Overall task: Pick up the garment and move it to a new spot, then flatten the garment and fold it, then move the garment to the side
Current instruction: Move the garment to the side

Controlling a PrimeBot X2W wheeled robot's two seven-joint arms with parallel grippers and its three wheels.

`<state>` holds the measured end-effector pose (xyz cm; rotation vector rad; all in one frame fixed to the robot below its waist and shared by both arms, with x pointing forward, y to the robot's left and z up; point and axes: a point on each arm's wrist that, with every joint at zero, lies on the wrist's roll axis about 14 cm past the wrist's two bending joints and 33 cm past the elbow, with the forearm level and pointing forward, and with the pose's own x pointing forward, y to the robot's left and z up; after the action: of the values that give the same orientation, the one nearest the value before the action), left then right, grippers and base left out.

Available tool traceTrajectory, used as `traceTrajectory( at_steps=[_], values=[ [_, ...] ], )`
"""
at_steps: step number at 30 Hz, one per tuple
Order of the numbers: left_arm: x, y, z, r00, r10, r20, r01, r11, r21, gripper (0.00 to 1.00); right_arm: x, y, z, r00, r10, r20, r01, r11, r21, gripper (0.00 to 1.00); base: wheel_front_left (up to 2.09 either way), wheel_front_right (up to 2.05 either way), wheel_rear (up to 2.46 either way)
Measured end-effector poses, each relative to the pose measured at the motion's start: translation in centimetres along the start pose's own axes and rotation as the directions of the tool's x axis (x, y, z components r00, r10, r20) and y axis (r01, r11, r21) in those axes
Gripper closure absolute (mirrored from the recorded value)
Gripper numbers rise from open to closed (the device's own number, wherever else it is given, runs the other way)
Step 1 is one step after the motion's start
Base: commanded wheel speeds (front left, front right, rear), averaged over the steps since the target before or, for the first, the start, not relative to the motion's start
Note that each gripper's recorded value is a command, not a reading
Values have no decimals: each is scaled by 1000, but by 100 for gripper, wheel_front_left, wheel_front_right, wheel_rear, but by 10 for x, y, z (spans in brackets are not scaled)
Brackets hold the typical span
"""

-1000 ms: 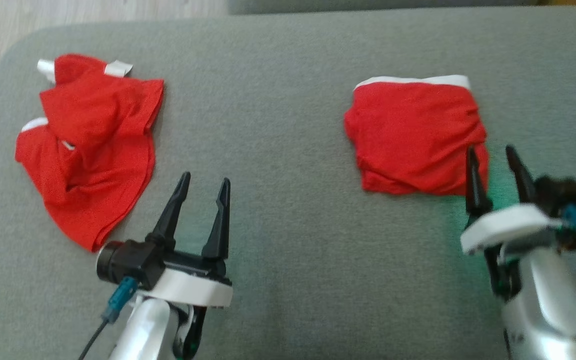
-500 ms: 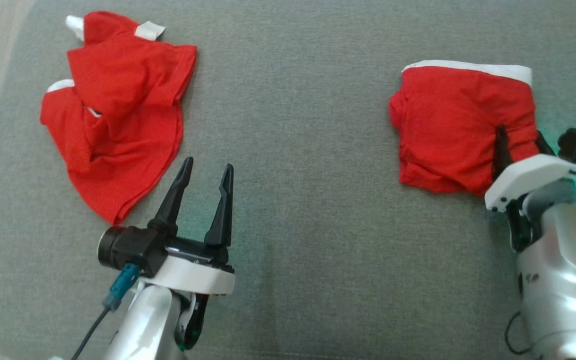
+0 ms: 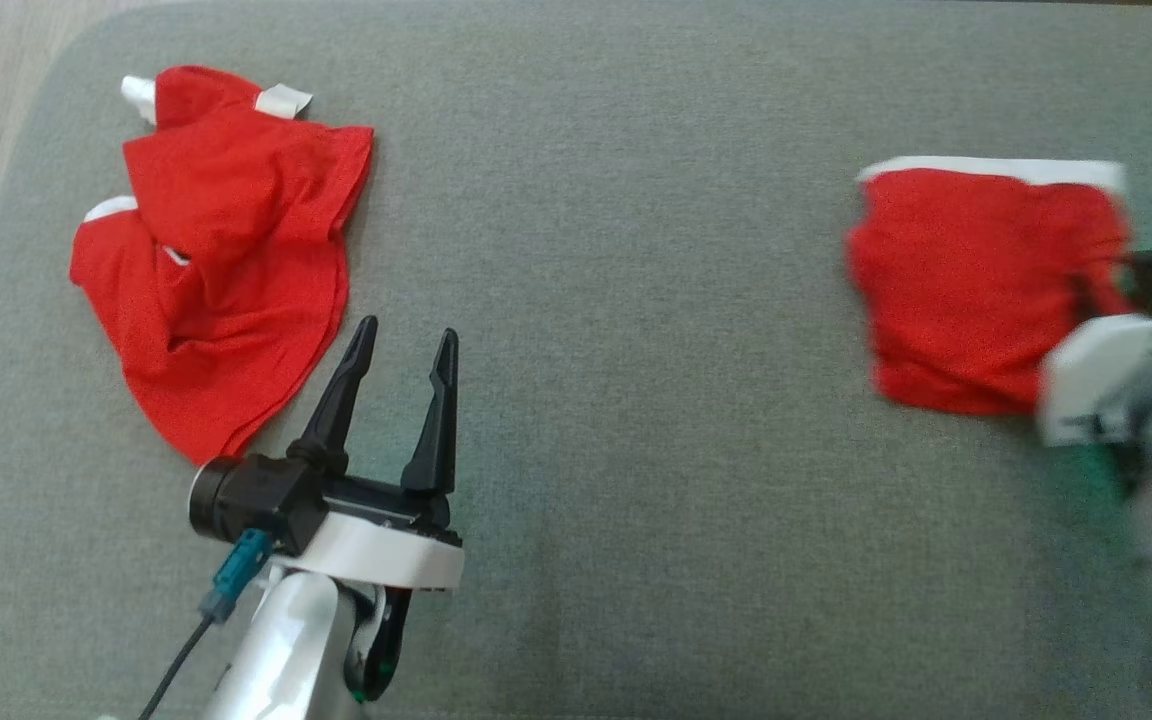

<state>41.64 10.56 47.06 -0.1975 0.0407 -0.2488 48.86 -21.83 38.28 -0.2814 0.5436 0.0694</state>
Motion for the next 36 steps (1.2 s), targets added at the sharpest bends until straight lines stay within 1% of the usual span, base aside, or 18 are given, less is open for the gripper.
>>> traceTrajectory(
  at_steps=[2, 5, 7, 9, 11, 14, 18, 26, 27, 28, 29, 32, 36],
  values=[
    [1, -3, 2, 1000, -9, 6, 9, 1000, -1, 0, -5, -36, -2, 998, -58, -8, 57, 995, -80, 100, 0, 0, 0],
    [1, -4, 3, 1000, -11, 10, 11, 1000, -2, 0, -13, -87, -7, 990, -138, -35, 128, 971, -202, 100, 0, 0, 0],
    [1, -2, 2, 1000, -6, 6, 6, 1000, -3, 0, -16, -113, -10, 982, -181, -49, 163, 954, -251, 100, 0, 0, 0],
    [1, 0, 0, 1000, 2, 3, -2, 1000, -11, 0, -18, -130, -11, 977, -207, -58, 183, 942, -283, 100, 0, 0, 0],
    [1, 3, -2, 1000, 9, -3, -9, 1000, -12, 0, -18, -139, -12, 974, -220, -64, 192, 937, -293, 100, 0, 0, 0],
    [0, 6, -6, 1000, 19, -13, -19, 1000, -13, 0, -14, -140, -13, 974, -217, -65, 189, 936, -298, 100, 0, 0, 0],
    [-1, 13, -12, 999, 43, -32, -43, 999, -10, 0, -10, -144, -2, 977, -213, -25, 194, 926, -325, 100, 0, 0, 0],
    [-1, 17, -13, 998, 54, -36, -54, 998, -9, 0, -8, -145, 5, 976, -216, -7, 205, 933, -296, 100, 0, 0, 0],
    [-1, 18, -13, 998, 57, -34, -57, 998, -8, 0, -9, -146, 5, 975, -221, -13, 208, 935, -288, 89, 0, 0, 0],
    [-1, 19, -11, 998, 59, -30, -59, 998, -8, 0, -10, -145, 4, 975, -222, -16, 209, 937, -281, 46, 0, 0, 0],
    [-2, 19, -10, 998, 60, -27, -61, 998, -7, 0, -11, -145, 5, 974, -225, -14, 213, 940, -265, 0, 0, 0, 0],
    [-2, 17, -6, 998, 56, -15, -56, 998, -6, 0, -15, -145, 18, 972, -231, 28, 231, 944, -234, 0, 0, 0, 0],
    [-2, 11, 4, 999, 40, 10, -40, 999, -3, 0, -22, -126, 49, 970, -202, 135, 225, 956, -190, 0, 0, 0, 0]
  ],
)
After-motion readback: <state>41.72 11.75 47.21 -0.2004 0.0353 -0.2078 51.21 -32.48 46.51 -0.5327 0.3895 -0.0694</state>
